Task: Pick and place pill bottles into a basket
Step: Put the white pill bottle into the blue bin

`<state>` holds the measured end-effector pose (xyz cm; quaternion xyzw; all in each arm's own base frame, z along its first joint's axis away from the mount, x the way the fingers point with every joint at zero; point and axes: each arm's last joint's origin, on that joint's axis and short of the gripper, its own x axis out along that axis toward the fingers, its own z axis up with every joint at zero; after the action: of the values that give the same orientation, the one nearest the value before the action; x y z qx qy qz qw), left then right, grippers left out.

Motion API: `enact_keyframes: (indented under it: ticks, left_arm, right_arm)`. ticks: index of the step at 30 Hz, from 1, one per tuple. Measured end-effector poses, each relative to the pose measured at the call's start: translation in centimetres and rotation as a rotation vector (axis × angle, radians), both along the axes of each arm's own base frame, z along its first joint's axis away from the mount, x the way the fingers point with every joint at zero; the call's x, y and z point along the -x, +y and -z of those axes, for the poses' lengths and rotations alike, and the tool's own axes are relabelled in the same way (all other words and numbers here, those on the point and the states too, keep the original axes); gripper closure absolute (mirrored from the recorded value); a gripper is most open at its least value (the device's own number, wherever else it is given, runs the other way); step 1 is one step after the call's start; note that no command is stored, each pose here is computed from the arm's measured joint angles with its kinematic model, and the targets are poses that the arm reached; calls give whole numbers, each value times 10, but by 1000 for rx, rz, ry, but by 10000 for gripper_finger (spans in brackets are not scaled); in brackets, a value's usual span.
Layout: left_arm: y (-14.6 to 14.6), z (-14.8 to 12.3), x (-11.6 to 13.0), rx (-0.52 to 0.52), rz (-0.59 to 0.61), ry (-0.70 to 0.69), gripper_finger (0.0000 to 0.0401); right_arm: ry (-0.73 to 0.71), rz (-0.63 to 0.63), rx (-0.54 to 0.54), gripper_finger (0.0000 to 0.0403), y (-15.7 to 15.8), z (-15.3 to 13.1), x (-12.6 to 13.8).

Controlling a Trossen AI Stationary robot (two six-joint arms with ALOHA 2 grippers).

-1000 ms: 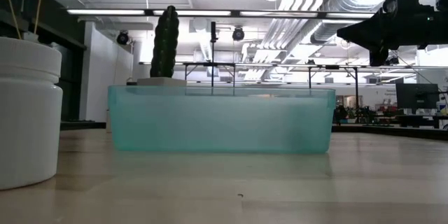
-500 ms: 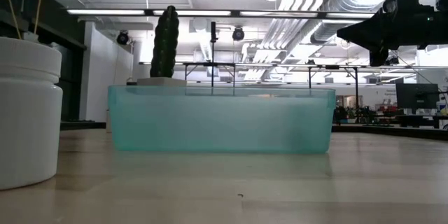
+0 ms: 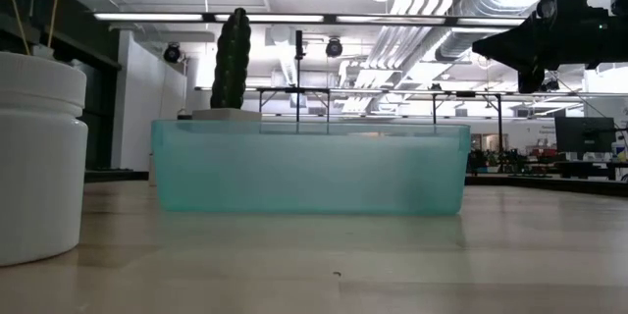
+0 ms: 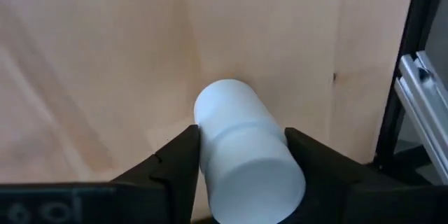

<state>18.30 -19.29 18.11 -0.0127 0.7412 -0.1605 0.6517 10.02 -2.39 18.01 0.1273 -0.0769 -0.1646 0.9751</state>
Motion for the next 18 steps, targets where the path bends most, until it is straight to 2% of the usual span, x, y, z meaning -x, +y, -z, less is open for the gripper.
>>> enact_keyframes:
  ticks: [4,10,18]
  left_arm:
    - [13,-15,-9,-63,-31,32,186]
    - [37,-41,-34,-84,33,-12,177]
    - [85,-77,-61,-144,76,-31,180]
  right_arm:
    - [0,0,0,402,0,0,0]
    - [0,0,0,402,0,0,0]
    - [-2,0,-4,402,0,0,0]
